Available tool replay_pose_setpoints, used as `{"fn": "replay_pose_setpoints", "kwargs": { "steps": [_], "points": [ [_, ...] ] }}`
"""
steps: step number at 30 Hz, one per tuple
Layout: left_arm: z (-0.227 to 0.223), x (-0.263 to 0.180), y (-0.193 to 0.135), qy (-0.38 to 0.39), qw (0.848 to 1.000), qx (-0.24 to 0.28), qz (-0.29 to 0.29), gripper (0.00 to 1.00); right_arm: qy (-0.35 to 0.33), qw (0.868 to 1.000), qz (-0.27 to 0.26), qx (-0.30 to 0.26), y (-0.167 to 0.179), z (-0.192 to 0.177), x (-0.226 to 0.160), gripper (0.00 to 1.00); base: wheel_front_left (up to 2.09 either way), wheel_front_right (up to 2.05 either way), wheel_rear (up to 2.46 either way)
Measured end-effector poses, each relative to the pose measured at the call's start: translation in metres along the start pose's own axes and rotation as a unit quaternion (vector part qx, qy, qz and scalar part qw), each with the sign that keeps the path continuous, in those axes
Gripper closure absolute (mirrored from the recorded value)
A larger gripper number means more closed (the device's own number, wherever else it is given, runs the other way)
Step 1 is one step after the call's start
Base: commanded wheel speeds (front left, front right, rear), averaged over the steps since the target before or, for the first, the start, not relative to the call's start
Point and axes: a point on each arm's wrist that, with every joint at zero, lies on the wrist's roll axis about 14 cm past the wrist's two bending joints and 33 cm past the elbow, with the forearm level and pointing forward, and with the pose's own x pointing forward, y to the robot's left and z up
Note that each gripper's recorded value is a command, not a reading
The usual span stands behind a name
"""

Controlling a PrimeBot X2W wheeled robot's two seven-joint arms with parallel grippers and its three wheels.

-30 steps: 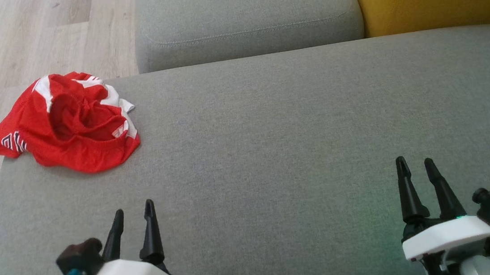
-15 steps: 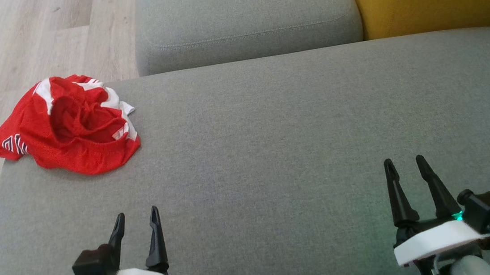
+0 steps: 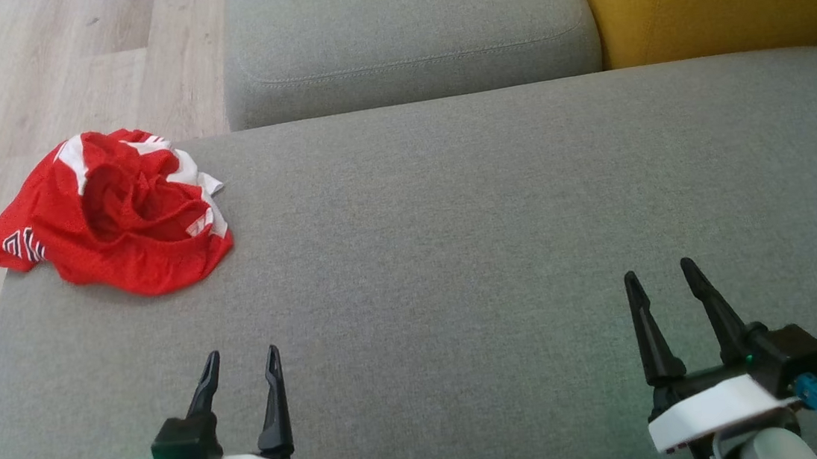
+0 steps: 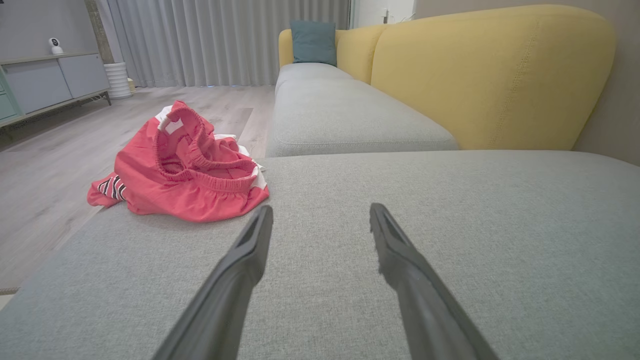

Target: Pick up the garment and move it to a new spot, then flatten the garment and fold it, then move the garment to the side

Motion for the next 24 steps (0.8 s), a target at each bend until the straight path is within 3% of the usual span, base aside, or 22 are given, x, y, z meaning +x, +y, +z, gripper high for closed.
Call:
{"fn": "replay_pose_setpoints", "kwargs": {
  "steps": [24],
  "points": [
    [-0.005,-0.004,0.002,0.009,1.0,-0.005,0.005,0.0,0.017,1.0,-0.007,0.001,-0.004,-0.01,-0.004,0.0,0.0,0.0,0.0]
  ]
}}
